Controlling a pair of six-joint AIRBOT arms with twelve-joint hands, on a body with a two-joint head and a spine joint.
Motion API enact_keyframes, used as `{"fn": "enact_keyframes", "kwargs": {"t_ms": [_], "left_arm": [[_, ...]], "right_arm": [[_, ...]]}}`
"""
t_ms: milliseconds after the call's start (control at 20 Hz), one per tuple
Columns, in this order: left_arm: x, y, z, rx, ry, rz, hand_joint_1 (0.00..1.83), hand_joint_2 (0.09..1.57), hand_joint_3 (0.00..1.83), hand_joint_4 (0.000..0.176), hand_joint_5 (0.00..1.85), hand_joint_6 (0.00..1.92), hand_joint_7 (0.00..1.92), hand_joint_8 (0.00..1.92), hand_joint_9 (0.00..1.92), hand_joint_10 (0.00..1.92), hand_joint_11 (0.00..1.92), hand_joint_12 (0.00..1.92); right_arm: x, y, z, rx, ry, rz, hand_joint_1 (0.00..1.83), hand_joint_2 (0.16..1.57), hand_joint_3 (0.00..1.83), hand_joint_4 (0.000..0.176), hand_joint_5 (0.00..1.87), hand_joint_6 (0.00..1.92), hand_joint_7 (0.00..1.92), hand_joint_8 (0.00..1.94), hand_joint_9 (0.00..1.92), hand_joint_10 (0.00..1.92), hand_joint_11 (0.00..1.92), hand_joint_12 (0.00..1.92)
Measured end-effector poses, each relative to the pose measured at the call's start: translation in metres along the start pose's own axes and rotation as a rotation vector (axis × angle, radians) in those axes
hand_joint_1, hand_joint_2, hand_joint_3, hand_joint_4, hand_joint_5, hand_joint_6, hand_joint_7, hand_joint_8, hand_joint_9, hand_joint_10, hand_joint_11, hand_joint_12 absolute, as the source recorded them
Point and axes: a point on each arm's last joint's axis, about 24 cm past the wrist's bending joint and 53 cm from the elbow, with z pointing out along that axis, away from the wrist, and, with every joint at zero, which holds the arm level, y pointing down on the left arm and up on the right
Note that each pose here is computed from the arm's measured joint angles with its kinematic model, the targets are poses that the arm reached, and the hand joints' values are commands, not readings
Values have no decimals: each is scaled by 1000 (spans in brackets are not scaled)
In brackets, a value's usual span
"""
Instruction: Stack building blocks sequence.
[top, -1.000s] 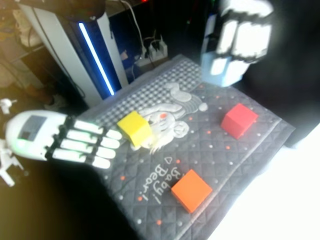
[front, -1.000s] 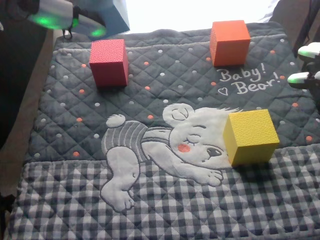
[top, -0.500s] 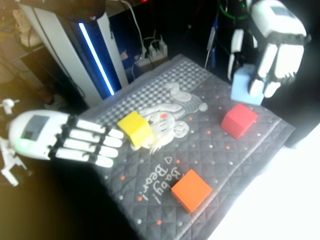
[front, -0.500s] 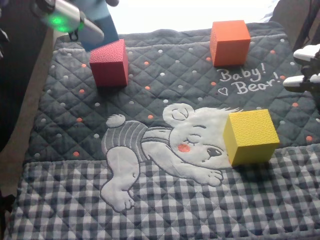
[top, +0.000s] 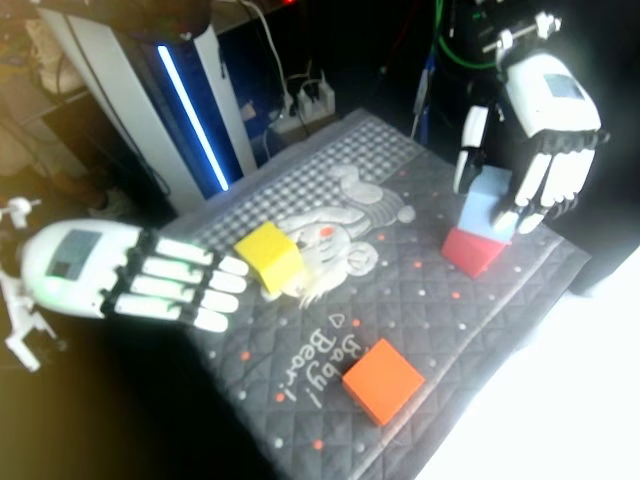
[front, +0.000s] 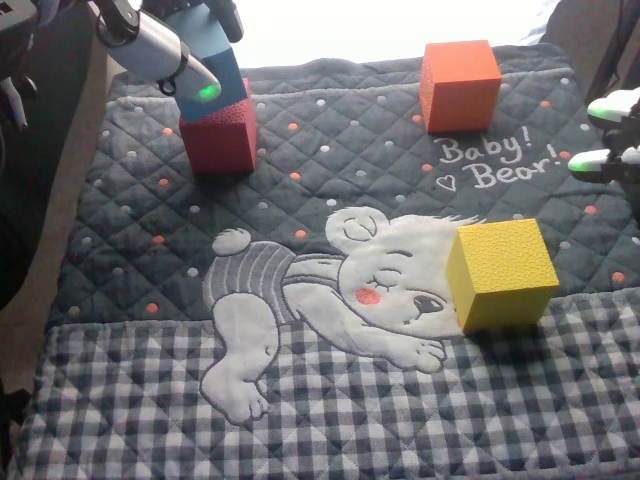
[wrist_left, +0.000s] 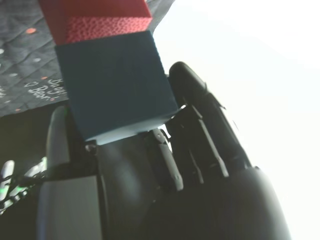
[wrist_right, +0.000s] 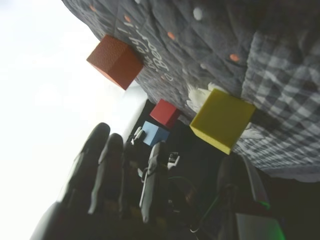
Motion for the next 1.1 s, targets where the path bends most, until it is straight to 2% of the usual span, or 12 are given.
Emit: {"fn": "enact_keyframes", "kwargs": {"t_ms": [50,250,400,500,600,700,750,800,850,900,1000,1100], "left_arm": [[4,1,2,-5,7,-1,1284,1079,4,0,1096,615,1040,1040,894,1015,646,1461],[8,6,6,-21,16,-8,1256,1093,0,0,1082,662,994,1131,861,958,626,1550],[10,7,7,-24,18,-17,1251,1100,1,0,1076,674,972,1166,865,1025,680,1554],[10,7,7,-26,19,-17,1358,1121,1,0,959,916,953,1067,870,1274,626,1469],[10,8,7,-28,19,-18,1243,1130,0,0,914,934,979,1158,798,1195,634,1635],[11,9,7,-28,21,-18,1251,1114,0,0,919,902,1033,1084,813,920,564,1536],[11,9,7,-28,21,-22,1336,1086,0,0,839,363,1018,984,800,1052,576,1656],[11,9,7,-28,21,-22,1220,1011,0,0,853,125,869,888,729,1323,575,1793],[11,10,7,-29,20,-24,1151,1002,0,0,792,30,770,483,612,944,357,1571],[11,10,7,-30,21,-26,1140,992,0,0,775,7,822,201,674,628,328,1417],[13,11,6,-32,25,-25,1029,968,0,0,673,0,794,16,785,137,382,1010],[16,13,6,-36,30,-26,920,973,0,39,584,0,758,0,770,25,345,975]], "right_arm": [[0,0,0,1,0,0,789,1085,2,69,432,2,143,3,162,4,14,551],[0,0,0,0,0,1,780,1084,1,77,426,0,151,4,165,4,26,552],[1,0,0,0,0,1,799,1085,1,74,427,1,161,6,191,12,51,562],[1,0,1,-2,0,2,841,1082,0,85,424,0,158,2,153,1,6,532],[1,-1,1,0,1,-1,821,1090,2,98,421,0,152,0,125,4,0,452],[0,-2,1,1,-1,-2,835,1090,1,101,423,0,145,0,120,2,1,432],[0,-2,1,1,-1,-2,863,1088,0,90,430,2,147,1,118,1,0,403],[0,-2,1,1,0,-2,847,1091,1,90,428,0,147,0,114,0,0,378],[0,-2,1,1,0,-2,830,1088,0,88,430,1,153,2,126,5,13,379],[0,-2,1,1,-1,-2,801,1083,0,99,432,2,152,2,134,7,33,385],[0,-2,1,1,0,-2,798,1084,0,98,421,0,154,2,141,8,43,389],[0,-2,1,1,0,-2,860,1082,0,100,372,0,137,0,118,0,7,374]]}}
